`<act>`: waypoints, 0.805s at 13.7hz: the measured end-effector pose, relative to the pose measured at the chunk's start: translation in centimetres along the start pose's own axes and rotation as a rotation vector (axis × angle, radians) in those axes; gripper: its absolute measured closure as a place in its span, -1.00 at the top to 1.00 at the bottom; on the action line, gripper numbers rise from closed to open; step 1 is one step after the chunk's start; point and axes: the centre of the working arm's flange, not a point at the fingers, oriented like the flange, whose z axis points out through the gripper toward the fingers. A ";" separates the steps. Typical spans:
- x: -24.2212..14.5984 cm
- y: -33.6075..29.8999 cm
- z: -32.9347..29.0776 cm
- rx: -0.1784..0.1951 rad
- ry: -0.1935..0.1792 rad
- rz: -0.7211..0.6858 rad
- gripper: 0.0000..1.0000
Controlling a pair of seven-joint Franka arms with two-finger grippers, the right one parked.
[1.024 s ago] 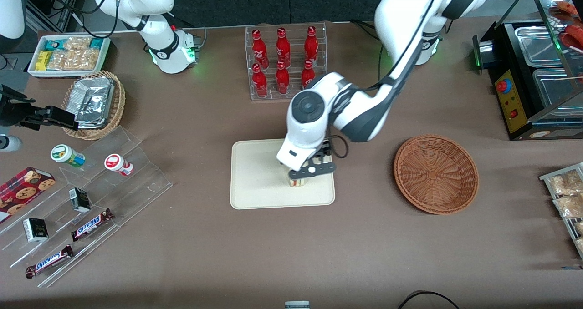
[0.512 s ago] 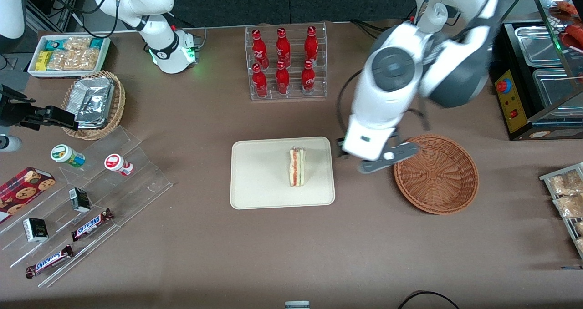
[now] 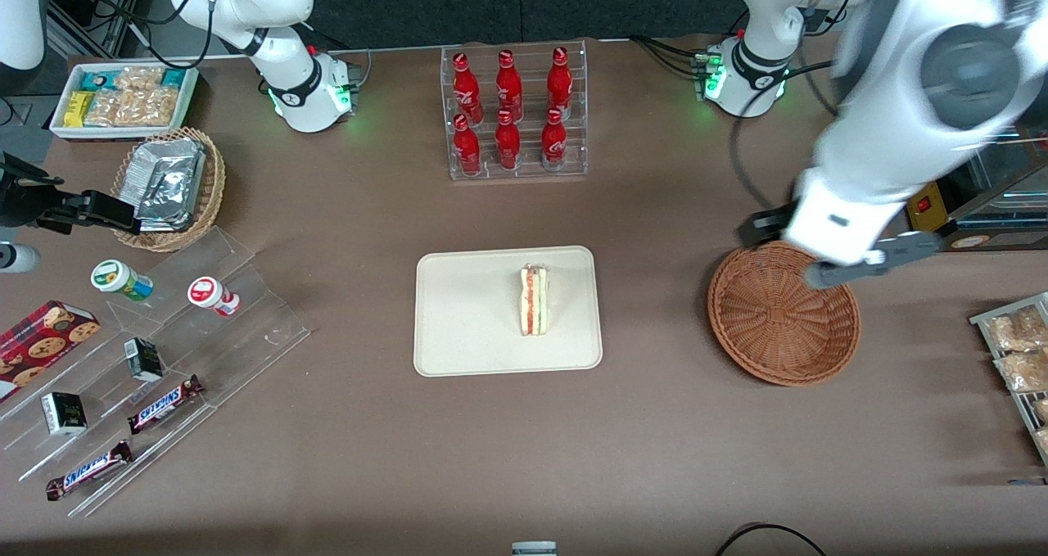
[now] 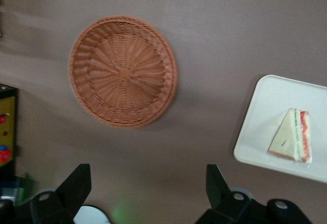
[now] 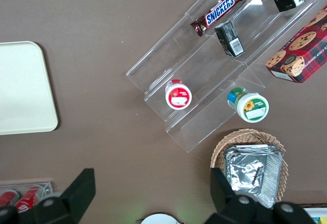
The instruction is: Place sandwich from basket to tray
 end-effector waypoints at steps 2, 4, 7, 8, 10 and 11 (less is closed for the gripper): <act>-0.5 -4.0 -1.1 0.000 -0.004 0.044 0.99; -1.4 -6.5 -1.2 0.006 -0.011 0.077 0.99; -1.5 -9.6 -1.1 -0.021 -0.028 0.103 0.99; -1.1 -10.8 -1.1 -0.048 -0.033 0.108 0.99; -0.4 -12.3 -1.2 -0.073 -0.021 0.115 0.99; -0.4 -12.6 -1.4 -0.077 -0.014 0.119 0.99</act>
